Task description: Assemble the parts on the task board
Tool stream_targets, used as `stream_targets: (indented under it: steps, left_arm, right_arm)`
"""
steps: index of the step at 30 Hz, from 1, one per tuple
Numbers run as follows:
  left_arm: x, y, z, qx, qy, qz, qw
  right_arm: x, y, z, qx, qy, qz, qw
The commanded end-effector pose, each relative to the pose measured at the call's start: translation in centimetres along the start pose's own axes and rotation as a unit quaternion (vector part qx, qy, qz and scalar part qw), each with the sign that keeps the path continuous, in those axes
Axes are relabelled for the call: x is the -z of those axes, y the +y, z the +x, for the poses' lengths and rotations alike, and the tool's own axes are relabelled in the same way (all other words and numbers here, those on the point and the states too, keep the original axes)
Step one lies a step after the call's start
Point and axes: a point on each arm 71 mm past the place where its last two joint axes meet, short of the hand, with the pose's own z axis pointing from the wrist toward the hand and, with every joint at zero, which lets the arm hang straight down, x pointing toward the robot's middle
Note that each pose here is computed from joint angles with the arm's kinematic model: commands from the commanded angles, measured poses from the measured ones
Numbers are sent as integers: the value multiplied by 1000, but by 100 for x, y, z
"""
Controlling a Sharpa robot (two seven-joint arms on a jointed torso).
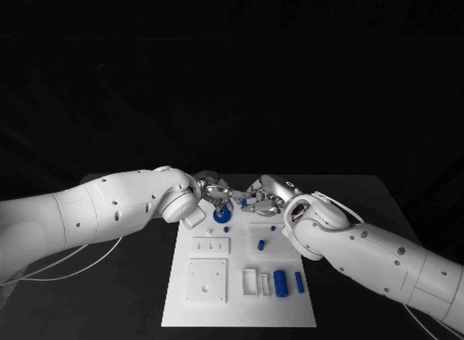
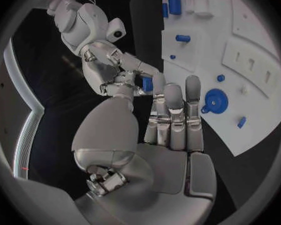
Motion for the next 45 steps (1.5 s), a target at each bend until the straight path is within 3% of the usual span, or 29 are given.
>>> stream_targets:
  steps: [1, 20, 45]
  left_arm:
    - [-7, -21, 37, -7, 9, -2, 1000]
    - [-18, -42, 106, -8, 35, -7, 999]
    - [-62, -16, 135, -5, 34, -11, 999]
  right_arm:
    - [-1, 21, 25, 8, 11, -1, 1000]
    - [-12, 52, 60, 10, 17, -3, 1000]
    - [-21, 76, 121, 12, 29, -4, 999]
